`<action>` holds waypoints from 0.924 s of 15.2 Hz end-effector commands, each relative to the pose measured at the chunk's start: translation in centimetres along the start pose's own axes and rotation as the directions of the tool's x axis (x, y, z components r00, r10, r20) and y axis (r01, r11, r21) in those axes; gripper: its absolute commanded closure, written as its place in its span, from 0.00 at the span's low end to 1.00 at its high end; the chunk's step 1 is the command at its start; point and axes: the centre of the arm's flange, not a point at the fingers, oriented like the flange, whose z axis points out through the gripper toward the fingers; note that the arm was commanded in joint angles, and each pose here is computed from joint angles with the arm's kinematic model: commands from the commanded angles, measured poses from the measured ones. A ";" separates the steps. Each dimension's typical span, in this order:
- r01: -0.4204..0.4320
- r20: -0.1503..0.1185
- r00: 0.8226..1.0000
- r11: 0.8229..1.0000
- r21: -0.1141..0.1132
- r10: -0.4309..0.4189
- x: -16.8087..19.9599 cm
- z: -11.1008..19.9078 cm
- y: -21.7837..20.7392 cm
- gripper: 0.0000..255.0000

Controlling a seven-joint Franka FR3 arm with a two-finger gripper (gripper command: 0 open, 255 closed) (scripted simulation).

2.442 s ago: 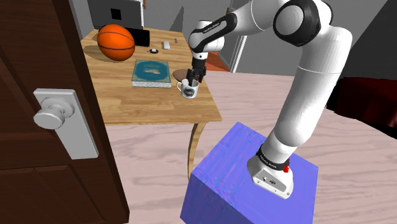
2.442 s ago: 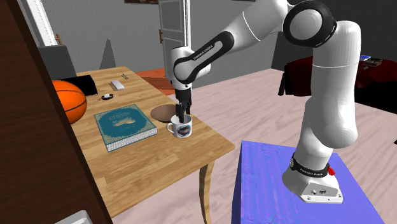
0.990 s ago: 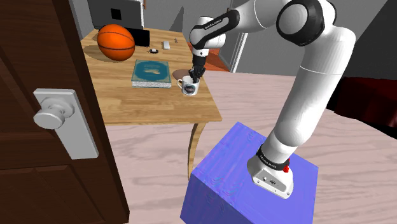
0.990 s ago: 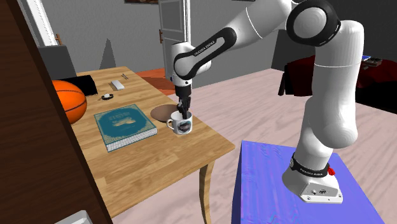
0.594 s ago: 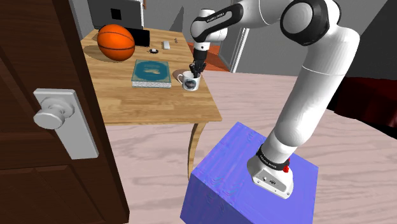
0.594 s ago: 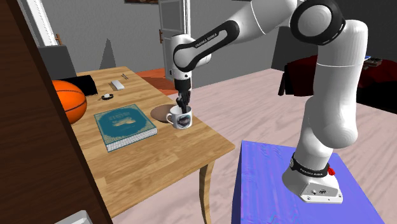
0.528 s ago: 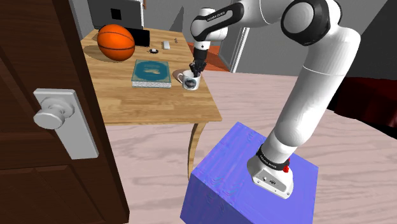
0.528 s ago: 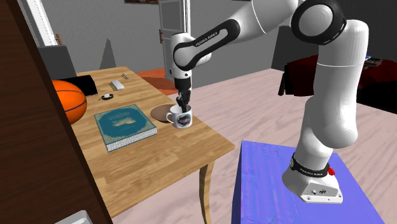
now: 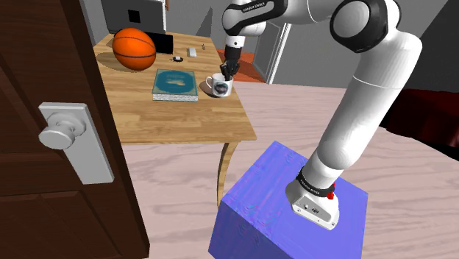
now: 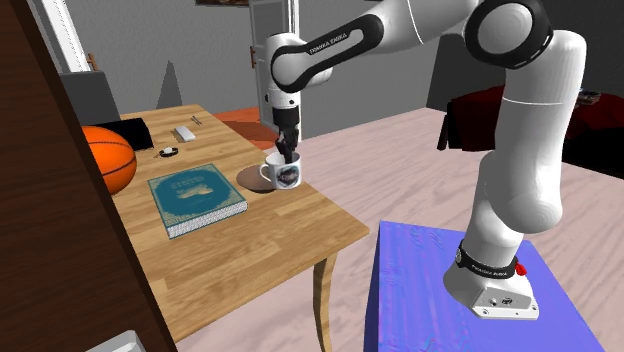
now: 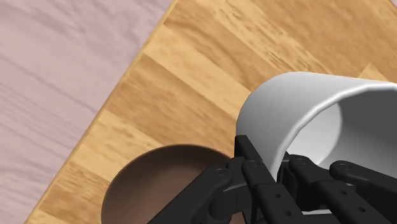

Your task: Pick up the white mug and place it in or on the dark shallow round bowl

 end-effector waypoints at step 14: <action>0.000 0.000 1.000 1.000 0.000 0.000 11.8 -4.8 7.6 1.00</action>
